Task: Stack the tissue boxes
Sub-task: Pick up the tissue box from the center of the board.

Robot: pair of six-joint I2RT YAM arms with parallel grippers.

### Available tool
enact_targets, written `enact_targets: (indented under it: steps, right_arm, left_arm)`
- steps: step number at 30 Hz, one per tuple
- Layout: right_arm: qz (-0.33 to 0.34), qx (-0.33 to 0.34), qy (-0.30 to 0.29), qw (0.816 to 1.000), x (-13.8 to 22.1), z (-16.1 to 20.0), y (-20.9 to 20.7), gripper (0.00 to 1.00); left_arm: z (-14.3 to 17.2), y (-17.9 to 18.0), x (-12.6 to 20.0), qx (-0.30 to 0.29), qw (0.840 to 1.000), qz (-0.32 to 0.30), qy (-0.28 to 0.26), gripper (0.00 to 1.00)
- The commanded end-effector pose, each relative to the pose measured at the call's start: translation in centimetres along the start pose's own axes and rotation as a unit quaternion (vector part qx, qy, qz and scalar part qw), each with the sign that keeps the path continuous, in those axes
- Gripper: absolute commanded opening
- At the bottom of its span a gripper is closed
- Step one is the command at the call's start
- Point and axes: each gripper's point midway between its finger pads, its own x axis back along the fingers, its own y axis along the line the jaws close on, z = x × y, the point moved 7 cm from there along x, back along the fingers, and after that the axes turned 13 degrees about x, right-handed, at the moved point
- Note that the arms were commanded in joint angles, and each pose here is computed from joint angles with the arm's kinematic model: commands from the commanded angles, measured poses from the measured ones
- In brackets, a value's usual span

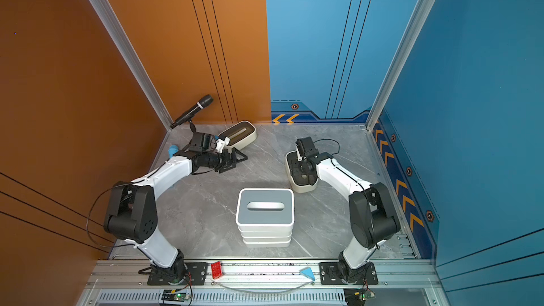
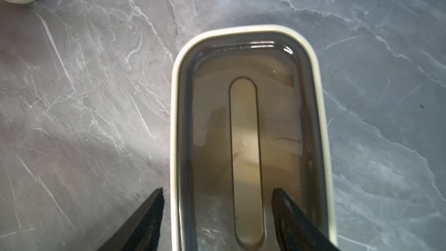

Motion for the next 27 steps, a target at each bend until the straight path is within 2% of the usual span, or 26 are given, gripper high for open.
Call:
enact_targets:
  steps: [1,6,15,24,27]
  right_arm:
    - [0.006,0.025,-0.015,1.000,-0.5,-1.3,0.6,0.71]
    - [0.013,0.030,0.014,0.999,-2.2,-0.5,1.0,0.63]
    - [0.045,0.051,0.040,0.997,-3.3,0.3,0.7,0.62]
    - [0.042,0.051,0.043,0.997,-3.4,0.4,0.9,0.54]
    - [0.040,0.052,0.042,0.997,-3.2,0.3,0.9,0.48]
  left_arm:
    - [0.3,-0.1,-0.6,-0.004,1.000,-0.002,0.025,0.98]
    - [0.3,0.0,-1.0,0.000,0.999,-0.001,0.032,0.98]
    - [0.4,-0.2,-0.9,-0.006,1.000,0.000,0.030,0.98]
    - [0.3,-0.2,-1.0,-0.003,0.999,0.001,0.032,0.98]
    - [0.3,-0.3,-0.8,-0.006,1.000,0.002,0.031,0.98]
